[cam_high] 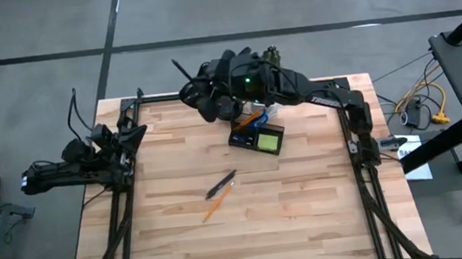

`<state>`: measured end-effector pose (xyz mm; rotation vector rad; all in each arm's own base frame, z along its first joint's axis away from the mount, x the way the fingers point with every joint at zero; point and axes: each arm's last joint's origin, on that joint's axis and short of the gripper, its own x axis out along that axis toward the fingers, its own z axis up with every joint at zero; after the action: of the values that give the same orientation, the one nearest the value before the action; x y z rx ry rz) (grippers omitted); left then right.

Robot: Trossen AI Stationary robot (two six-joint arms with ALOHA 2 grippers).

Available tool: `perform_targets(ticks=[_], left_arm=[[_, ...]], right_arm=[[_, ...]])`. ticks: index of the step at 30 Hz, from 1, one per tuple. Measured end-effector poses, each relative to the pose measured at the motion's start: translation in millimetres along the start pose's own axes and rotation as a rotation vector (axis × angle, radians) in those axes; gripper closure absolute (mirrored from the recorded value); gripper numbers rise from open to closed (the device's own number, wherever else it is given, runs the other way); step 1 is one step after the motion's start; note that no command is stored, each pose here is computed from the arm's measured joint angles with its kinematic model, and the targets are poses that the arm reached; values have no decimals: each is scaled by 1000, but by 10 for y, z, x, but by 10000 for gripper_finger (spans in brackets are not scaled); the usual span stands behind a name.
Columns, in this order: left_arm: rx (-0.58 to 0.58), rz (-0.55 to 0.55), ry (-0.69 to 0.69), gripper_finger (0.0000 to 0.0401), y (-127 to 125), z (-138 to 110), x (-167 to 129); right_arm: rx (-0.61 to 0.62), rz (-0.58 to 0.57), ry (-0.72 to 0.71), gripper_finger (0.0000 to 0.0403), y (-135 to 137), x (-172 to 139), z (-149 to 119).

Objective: Pick and place office supplies into organizer
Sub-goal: Put the bottom black pen into the black desk organizer

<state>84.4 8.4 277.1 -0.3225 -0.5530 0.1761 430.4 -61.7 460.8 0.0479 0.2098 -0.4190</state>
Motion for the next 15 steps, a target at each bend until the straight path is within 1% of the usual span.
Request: perform_targets(ticks=[4,6,9,11,13,15], left_arm=[[-2,-1,-4,401,-1,5,-3],[-3,-2,-7,401,-1,10,-7],[-3,-2,-7,401,-1,10,-7],[-2,-2,-7,401,-1,10,-7],[-3,-2,-8,401,-1,11,-7],[-3,-2,-7,401,-1,10,-7]], right_arm=[[-63,-64,-39,390,111,-205,105],[-68,-84,-61,390,157,-309,159],[-58,-64,-76,390,180,-407,210],[-26,13,-85,390,206,-466,241],[15,124,-111,390,273,-539,288],[30,241,-151,390,365,-615,342]])
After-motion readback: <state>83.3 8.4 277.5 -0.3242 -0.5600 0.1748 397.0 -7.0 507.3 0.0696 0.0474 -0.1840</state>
